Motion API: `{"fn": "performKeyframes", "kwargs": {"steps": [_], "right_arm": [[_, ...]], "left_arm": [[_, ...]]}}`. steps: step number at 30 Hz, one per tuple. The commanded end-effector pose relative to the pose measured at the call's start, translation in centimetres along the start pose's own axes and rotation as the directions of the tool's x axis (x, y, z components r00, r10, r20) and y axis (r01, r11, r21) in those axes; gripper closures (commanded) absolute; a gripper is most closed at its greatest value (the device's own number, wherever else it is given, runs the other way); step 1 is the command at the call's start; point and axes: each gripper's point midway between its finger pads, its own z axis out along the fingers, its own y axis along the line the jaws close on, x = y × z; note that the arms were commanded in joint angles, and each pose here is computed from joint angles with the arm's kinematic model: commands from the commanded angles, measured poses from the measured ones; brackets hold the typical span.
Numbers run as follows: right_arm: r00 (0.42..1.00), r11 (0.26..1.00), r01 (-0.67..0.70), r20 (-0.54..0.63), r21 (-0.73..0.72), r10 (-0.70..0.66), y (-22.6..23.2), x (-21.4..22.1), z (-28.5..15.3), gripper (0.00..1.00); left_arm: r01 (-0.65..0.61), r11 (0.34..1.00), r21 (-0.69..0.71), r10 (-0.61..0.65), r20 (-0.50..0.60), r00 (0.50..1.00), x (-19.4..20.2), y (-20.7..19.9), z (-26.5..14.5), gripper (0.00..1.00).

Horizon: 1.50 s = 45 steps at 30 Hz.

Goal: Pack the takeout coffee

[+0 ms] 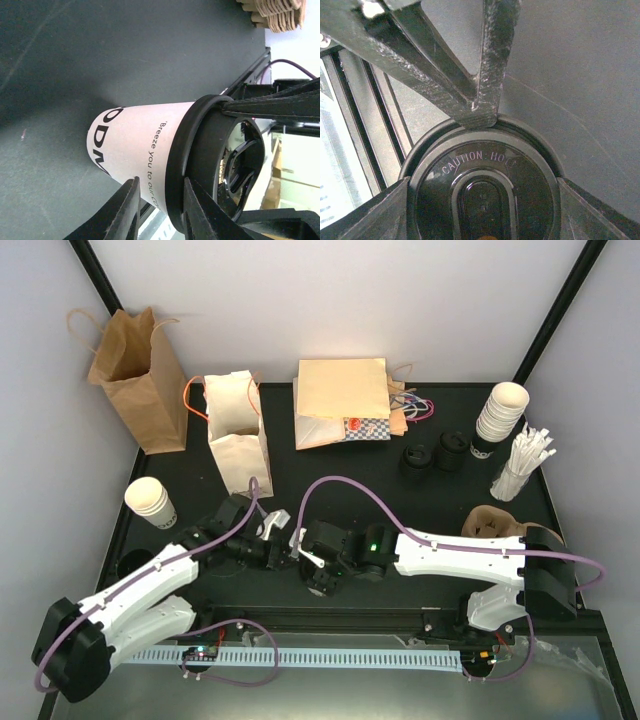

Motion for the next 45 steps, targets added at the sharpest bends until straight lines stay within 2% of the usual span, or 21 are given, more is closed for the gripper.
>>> {"fn": "performKeyframes", "kwargs": {"steps": [1,11,17,22,27,40,45], "right_arm": [[0.997,1.0,0.022,-0.075,-0.005,-0.022,0.1,2.1,2.0,0.31],[0.998,0.998,-0.019,-0.059,0.057,0.022,-2.0,1.7,1.2,0.31],[0.997,0.99,-0.065,-0.027,0.124,0.069,-4.2,1.3,0.2,0.31],[0.991,0.973,-0.124,-0.018,0.194,0.13,-6.6,1.4,-0.5,0.32],[0.97,0.925,-0.232,0.004,0.301,0.242,-10.6,1.9,-1.4,0.32],[0.878,0.75,-0.433,0.045,0.5,0.476,-19.4,4.1,-2.3,0.32],[0.87,0.753,-0.445,0.034,0.485,0.493,-19.7,4.3,-1.9,0.32]], "left_arm": [[-0.02,0.996,-0.089,0.028,0.088,0.996,-1.6,-0.6,-1.9,0.73],[-0.029,0.964,-0.263,0.113,0.31,0.944,-4.5,-2.1,-8.2,0.6],[-0.029,0.924,-0.381,0.209,0.439,0.874,-5.9,-3.7,-13.5,0.51],[-0.014,0.879,-0.476,0.285,0.502,0.817,-6.7,-4.8,-17.6,0.46],[-0.001,0.855,-0.519,0.322,0.528,0.786,-7.0,-5.2,-19.4,0.45],[0.048,0.81,-0.585,0.347,0.544,0.764,-7.5,-5.0,-21.6,0.41],[0.057,0.804,-0.592,0.356,0.555,0.752,-7.8,-5.5,-22.4,0.4]]}}
